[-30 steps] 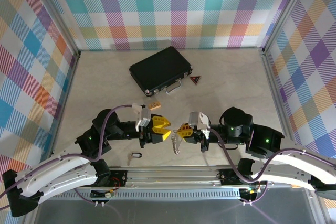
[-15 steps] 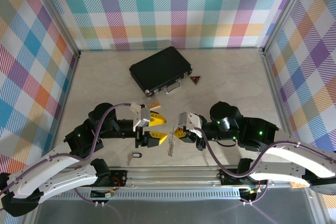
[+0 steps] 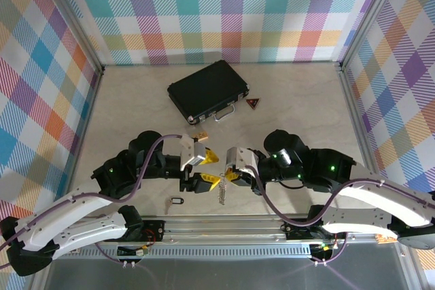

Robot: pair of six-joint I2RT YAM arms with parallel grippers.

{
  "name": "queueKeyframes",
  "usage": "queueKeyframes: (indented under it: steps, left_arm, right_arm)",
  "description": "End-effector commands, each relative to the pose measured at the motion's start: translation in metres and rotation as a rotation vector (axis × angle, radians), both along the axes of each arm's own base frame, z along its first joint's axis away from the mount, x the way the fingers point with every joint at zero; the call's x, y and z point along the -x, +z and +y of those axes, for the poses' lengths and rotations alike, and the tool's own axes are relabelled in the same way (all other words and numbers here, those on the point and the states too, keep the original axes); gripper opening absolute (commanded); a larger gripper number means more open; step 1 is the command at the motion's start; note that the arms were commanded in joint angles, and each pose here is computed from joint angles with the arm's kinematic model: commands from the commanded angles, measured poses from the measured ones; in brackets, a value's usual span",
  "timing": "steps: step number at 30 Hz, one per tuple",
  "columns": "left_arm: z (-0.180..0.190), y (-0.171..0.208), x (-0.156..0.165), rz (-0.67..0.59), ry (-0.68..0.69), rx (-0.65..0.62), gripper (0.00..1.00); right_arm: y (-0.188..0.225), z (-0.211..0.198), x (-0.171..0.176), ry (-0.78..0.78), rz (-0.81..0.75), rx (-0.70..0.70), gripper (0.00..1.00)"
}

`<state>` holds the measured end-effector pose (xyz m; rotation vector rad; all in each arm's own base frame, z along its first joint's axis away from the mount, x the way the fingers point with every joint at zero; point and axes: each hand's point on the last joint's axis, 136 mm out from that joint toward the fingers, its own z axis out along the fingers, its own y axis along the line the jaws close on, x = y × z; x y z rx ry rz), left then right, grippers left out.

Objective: Put the keys on the keyring

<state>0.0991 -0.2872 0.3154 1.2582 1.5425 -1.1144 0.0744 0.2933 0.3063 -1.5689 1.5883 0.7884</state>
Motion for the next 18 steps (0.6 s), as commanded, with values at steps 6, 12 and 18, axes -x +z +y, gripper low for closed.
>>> queueKeyframes:
  steps: [6, 12, 18]
  left_arm:
    - [-0.0065, 0.0074, -0.0002, -0.028, -0.021, -0.014, 0.51]
    - [-0.01, 0.0074, 0.0001, -0.03, -0.03, -0.021, 0.27]
    - [-0.0106, 0.0031, -0.0009, -0.025, -0.023, -0.035, 0.08]
  right_arm:
    - [0.0155, 0.0013, 0.0009, 0.014, -0.024, -0.023, 0.0]
    - [0.0162, 0.0024, 0.0012, 0.019, -0.024, -0.022, 0.0]
    - [0.0169, 0.0041, 0.0014, 0.021, -0.02, -0.031, 0.0]
